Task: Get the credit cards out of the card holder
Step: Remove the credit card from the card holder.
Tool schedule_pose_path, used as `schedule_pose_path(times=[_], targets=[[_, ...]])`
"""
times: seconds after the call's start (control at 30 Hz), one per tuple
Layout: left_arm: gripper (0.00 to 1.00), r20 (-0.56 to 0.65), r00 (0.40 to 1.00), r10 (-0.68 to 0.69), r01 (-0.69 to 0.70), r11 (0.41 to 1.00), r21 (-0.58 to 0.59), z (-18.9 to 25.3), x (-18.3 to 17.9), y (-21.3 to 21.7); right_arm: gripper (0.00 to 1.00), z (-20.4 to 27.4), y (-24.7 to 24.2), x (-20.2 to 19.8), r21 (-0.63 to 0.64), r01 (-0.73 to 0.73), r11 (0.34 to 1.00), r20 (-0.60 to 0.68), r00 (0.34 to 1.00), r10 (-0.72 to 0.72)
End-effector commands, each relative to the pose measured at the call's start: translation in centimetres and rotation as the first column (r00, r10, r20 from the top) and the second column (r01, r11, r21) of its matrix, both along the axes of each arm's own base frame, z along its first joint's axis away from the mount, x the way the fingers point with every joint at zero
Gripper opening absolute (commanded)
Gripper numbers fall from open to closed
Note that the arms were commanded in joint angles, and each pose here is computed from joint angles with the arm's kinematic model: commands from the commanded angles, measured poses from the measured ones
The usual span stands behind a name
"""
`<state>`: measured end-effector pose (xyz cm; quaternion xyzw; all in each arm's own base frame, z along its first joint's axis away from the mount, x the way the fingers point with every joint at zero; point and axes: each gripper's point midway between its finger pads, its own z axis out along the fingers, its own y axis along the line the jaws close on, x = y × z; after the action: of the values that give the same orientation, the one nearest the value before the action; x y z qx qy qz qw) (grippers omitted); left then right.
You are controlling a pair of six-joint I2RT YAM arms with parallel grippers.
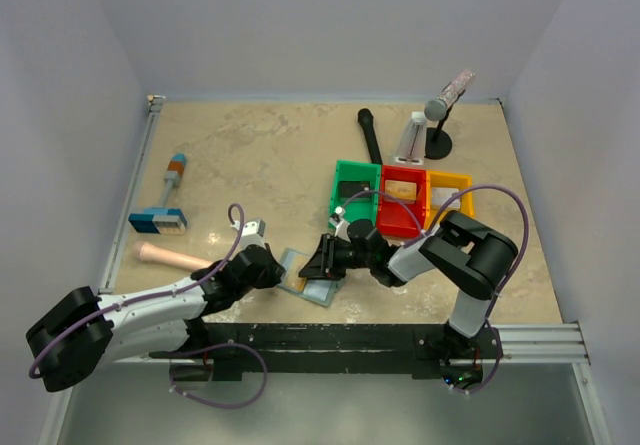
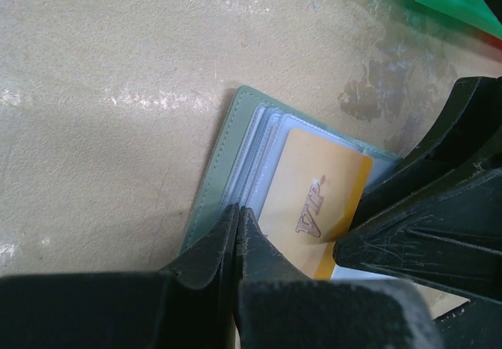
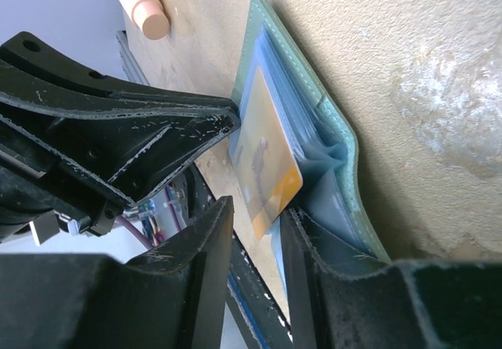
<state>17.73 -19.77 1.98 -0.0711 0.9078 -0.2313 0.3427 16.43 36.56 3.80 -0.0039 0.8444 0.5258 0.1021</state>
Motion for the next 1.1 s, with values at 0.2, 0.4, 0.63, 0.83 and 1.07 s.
schedule_pose_path(times=[0.2, 0.4, 0.63, 0.83, 1.07], targets=[[0.00, -0.145, 0.989, -0.034, 0.048, 0.994, 0.094, -3.8, -3.5, 2.3, 0.27, 3.4, 1.5, 0.8, 0.109, -0.009, 0.994, 0.092, 0.996, -0.001], [0.00, -0.142, 0.990, -0.013, 0.028, 0.994, 0.103, -3.8, -3.4, 2.6, 0.22, 2.5, 0.7, 0.2, 0.084, -0.009, 0.996, 0.080, 0.997, 0.002], [0.00, -0.145, 0.989, -0.006, 0.022, 0.994, 0.109, -3.8, -3.4, 2.8, 0.16, 2.6, 0.2, 0.1, 0.069, -0.007, 0.998, 0.091, 0.996, 0.001], [0.00, -0.147, 0.989, -0.001, 0.018, 0.993, 0.114, -3.9, -3.4, 2.9, 0.13, 2.5, -0.3, -0.2, 0.054, -0.010, 0.998, 0.100, 0.995, 0.005], [0.00, -0.148, 0.989, 0.000, 0.017, 0.993, 0.117, -3.9, -3.4, 2.9, 0.10, 2.4, -0.9, -0.5, 0.041, -0.012, 0.999, 0.107, 0.994, 0.007]])
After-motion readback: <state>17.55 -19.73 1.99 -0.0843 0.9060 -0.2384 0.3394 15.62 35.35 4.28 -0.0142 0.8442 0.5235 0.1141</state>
